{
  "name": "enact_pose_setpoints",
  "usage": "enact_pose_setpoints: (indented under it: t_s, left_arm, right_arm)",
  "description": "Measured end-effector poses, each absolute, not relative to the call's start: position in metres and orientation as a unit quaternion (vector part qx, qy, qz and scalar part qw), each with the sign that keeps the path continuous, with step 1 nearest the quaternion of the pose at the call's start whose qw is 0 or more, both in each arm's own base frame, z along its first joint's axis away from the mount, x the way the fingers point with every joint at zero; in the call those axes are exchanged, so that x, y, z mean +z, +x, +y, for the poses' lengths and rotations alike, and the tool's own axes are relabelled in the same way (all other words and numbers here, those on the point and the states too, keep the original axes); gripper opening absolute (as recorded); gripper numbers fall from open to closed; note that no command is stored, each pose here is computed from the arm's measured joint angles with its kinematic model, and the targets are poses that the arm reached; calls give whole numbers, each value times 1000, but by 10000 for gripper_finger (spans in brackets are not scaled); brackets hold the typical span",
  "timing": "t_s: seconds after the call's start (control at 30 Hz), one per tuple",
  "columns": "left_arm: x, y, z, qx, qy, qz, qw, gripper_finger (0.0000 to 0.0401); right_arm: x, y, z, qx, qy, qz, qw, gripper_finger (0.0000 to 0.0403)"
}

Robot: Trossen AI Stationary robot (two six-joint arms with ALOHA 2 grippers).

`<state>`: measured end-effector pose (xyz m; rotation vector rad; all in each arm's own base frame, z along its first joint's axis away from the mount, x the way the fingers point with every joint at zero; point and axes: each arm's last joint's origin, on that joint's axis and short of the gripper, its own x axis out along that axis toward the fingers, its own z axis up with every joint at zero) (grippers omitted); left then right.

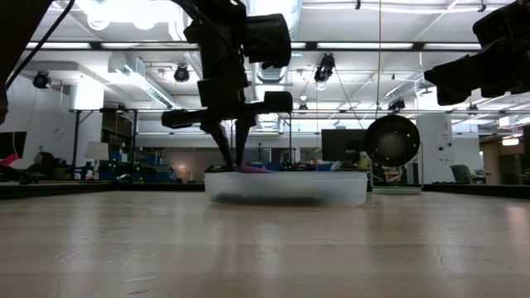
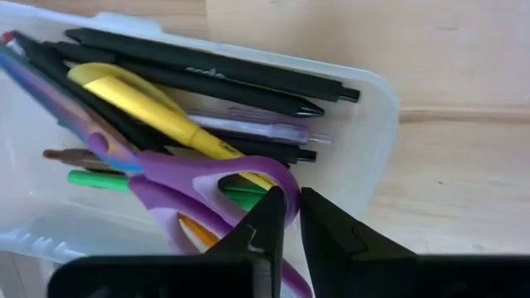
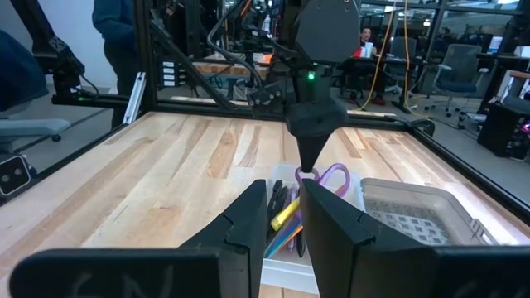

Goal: Pick & place school supplies into a supply box
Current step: Put the purple scissors into the white and black supply box, then close the white and black supply box

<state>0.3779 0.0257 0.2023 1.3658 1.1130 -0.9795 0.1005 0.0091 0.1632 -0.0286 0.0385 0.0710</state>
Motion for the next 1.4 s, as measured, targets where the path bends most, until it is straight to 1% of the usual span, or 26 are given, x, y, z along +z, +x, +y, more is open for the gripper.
enact_pose_setpoints:
  t_s: [0.33, 0.5, 0.7, 0.97, 1.07, 1.27, 1.4]
  left_arm:
    - [202, 379, 25, -400, 565, 472, 547, 24]
    - [202, 379, 25, -382, 543, 487, 568, 24]
    - [202, 379, 25, -344, 498, 515, 607, 25]
    - [203, 379, 25, -328, 479, 525, 622, 28]
    - [203, 379, 25, -325, 475, 527, 625, 48]
    - [203, 379, 25, -296, 443, 542, 650, 113]
    - [203, 379, 25, -291, 436, 545, 654, 135]
  right_arm:
    - [163, 100, 9, 35, -14, 19, 999, 68]
    - [163, 100, 9, 35, -14, 19, 999, 68]
    - [163, 100, 9, 35, -14, 19, 999, 68]
    - [163, 100, 9, 35, -14, 19, 999, 68]
    - [163, 100, 9, 35, -14, 19, 999, 68]
    - [163, 100, 9, 35, -14, 19, 999, 68]
    - [163, 100, 9, 35, -14, 19, 999, 68]
